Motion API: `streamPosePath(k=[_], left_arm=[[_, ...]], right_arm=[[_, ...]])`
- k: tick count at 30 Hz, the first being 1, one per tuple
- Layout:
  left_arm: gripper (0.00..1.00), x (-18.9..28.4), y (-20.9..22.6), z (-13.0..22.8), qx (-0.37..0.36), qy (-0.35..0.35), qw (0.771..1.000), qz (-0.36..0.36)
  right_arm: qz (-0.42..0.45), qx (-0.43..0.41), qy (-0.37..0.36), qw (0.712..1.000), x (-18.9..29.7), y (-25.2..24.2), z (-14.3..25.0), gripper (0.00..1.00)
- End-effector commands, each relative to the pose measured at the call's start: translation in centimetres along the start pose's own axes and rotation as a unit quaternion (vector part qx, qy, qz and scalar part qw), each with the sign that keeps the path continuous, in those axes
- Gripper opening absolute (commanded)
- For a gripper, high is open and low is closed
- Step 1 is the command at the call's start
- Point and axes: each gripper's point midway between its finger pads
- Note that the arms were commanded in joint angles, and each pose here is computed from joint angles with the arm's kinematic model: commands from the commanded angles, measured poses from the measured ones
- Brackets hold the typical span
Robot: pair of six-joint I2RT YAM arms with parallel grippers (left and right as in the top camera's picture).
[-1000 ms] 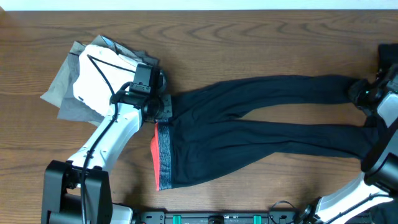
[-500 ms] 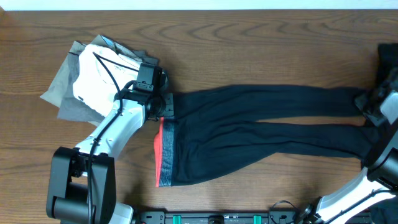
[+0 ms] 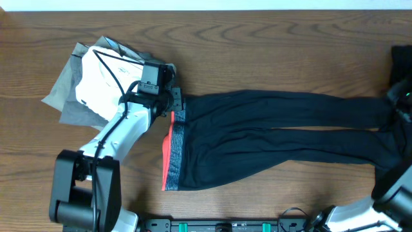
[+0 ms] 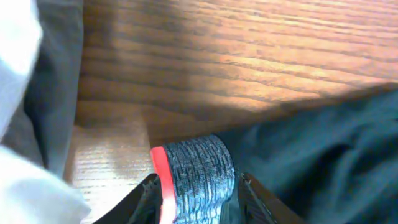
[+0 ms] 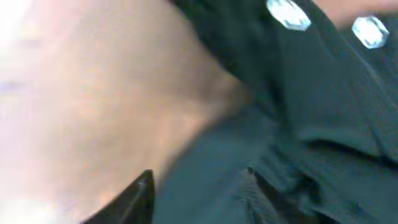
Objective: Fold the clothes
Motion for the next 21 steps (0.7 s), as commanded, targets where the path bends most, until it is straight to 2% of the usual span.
streamPosePath(k=[1,5,7,8,10,11,17,21], left_arm=[[0.43,-1.8,0.9,0.7,0.000,0.018,1.000,-0.018],[0.46,-3.4,1.6,1.4,0.002,0.031,0.999,-0.027],[0.43,-4.2,1.8,1.5,0.002,0.034,0.999,-0.028],[0.37,-4.4,1.9,1.6,0.002,0.034,0.999,-0.028],[0.12,-4.5,1.8,1.3,0.002,0.029,0.999,-0.025],[0.06,-4.5,1.6,1.1,0.001,0.025,0.999,-0.022],[0.06,-3.3,-0.3,-1.6,-0.002,-0.005,1.000,0.000],[0.06,-2.6,-0.3,-4.2,-0.002,-0.043,0.999,-0.015]], right_arm=[[-0.100,0.023,-0.020,0.995,3.1,4.5,-1.4,0.49],[-0.108,0.024,0.004,0.994,3.4,5.3,-0.1,0.51],[-0.108,0.023,0.019,0.994,3.4,5.5,0.7,0.50],[-0.108,0.024,0.027,0.994,3.4,5.6,1.1,0.50],[-0.108,0.026,0.037,0.993,3.3,5.8,1.6,0.49],[-0.108,0.027,0.042,0.993,3.4,5.9,1.9,0.49],[-0.109,0.039,0.065,0.991,3.4,6.7,3.2,0.48],[-0.092,0.069,0.071,0.991,3.2,7.2,3.9,0.49]])
Point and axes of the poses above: each gripper's point midway between its finger pads, its own x axis back along the fingers, its own y axis along the line the jaws close on, z = x × y, and after that the axes turned 12 degrees about x, right-handed
